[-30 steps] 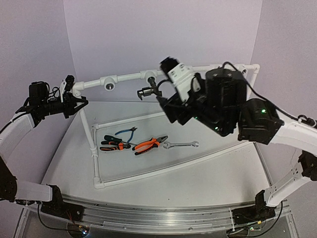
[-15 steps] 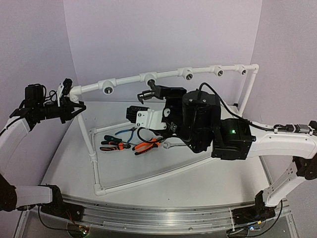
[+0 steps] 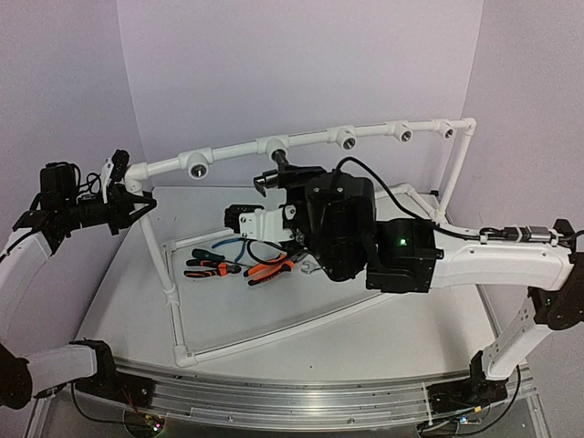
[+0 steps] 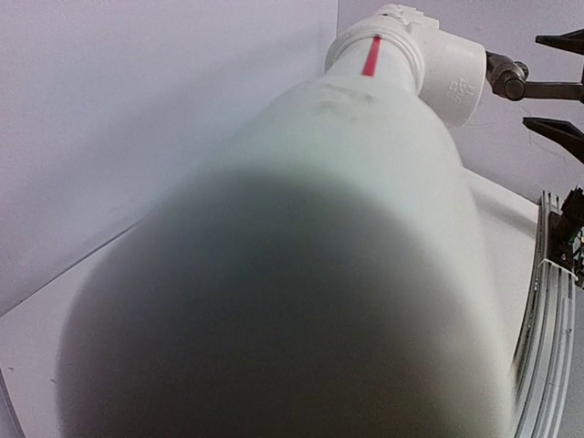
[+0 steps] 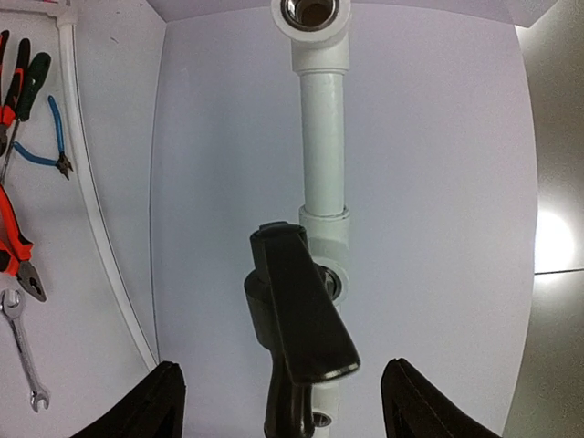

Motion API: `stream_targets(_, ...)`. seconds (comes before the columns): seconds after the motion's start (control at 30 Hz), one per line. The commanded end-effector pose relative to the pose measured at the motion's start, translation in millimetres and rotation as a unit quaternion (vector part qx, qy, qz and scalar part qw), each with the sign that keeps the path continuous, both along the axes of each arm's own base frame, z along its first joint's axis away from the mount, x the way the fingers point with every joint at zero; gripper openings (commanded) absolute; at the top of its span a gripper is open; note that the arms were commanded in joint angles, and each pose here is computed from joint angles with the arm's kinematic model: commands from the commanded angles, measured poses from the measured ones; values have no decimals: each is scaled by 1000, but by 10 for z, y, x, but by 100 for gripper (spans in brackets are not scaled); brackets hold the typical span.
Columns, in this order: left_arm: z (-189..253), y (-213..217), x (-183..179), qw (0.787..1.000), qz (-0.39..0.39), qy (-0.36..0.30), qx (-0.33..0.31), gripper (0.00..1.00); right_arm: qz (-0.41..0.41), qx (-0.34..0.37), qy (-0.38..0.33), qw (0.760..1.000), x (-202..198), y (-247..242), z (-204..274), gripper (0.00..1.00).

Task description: Install the water faucets

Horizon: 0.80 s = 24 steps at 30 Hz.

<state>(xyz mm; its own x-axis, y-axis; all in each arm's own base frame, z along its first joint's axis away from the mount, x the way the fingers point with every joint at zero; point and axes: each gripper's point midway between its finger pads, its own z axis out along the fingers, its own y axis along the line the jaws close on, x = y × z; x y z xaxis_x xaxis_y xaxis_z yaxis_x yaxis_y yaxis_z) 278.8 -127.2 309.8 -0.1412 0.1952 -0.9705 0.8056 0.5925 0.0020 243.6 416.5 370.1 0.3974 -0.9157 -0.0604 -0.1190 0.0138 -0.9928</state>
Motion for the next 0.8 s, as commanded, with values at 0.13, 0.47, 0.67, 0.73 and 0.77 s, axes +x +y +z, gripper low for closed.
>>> stream_targets(0.13, -244, -307, -293, 992, -80, 84, -45, 0, -52, -11, -15, 998, 481, -3, 42, 59)
stream_targets(0.47, -260, -292, -276, 993, -73, 83, -40, 0, -119, 120, -10, 986, 603, -184, 118, 11)
stream_targets(0.67, -274, -292, -276, 993, -72, 86, -43, 0, -148, 322, 53, 934, 561, -434, 48, 2)
stream_targets(0.73, -282, -291, -282, 993, -71, 87, -44, 0, -145, 397, 86, 902, 534, -490, -43, 1)
stream_targets(0.77, -288, -291, -283, 993, -71, 88, -44, 0, -145, 434, 101, 884, 518, -529, -76, 1)
